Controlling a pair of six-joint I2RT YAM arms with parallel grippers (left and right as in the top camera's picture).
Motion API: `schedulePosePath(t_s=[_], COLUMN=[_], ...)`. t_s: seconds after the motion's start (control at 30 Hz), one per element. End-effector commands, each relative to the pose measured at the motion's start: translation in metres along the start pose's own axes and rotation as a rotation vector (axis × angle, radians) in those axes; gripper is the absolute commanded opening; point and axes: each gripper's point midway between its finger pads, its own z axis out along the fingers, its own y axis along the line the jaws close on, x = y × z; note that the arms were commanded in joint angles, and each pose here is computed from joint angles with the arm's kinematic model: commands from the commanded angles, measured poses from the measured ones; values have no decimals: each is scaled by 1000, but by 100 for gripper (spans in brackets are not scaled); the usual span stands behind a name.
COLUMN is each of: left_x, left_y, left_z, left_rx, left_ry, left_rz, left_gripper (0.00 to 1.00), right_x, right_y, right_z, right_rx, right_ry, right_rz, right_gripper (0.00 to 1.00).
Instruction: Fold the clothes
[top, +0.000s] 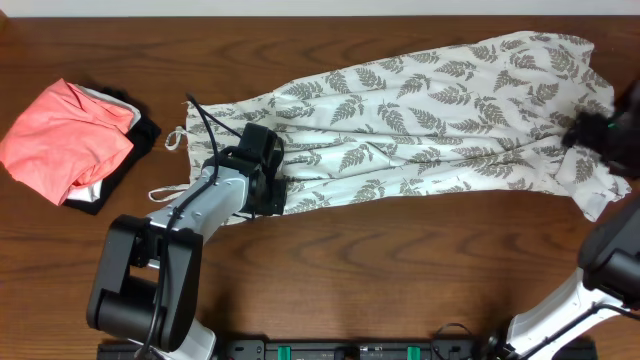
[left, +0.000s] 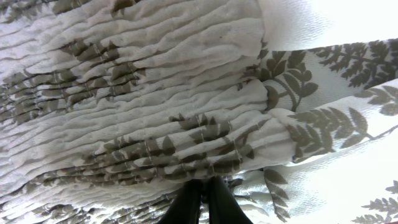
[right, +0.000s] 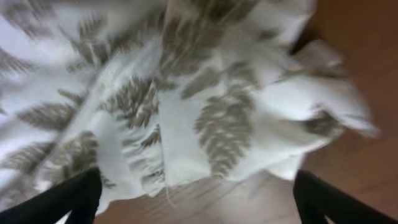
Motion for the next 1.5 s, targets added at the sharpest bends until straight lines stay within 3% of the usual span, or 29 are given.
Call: schedulePosePath(t_s=[0.0, 0.17, 0.27, 0.33, 0.4, 0.53, 0.73, 1.07, 1.27, 1.47], left_x=[40, 44, 44, 44, 44, 44, 44, 44, 47, 50], left_y=[15, 16, 16, 16, 16, 16, 16, 16, 16, 17], left_z=[27, 26, 26, 26, 26, 26, 26, 26, 26, 25], left_rx=[-53, -56, -56, -56, -56, -56, -56, -56, -58, -60], left_ry=[145, 161, 161, 160, 160, 161, 161, 161, 171, 186], left_rz=[-22, -23, -23, -23, -23, -23, -23, -23, -24, -25], left_gripper=[8, 8, 8, 8, 8, 8, 8, 8, 8, 8], right_x=[13, 17, 18, 18, 18, 19, 17, -58, -89, -114], right_y=[-1, -9, -14, -15, -16, -19, -46, -53, -50, -45], right_z=[20, 39, 42, 42, 42, 41, 11, -76, -69, -32], right_rx=[66, 125, 150, 155, 155, 168, 305, 259, 244, 246], right_ry=[21, 1, -1, 1, 0, 4, -25, -393, -490, -510], right_rz=[-51, -37, -25, -24, -21, -11, 148, 192, 201, 118], right_gripper=[90, 72, 66, 56, 41, 2, 1, 1, 1, 1])
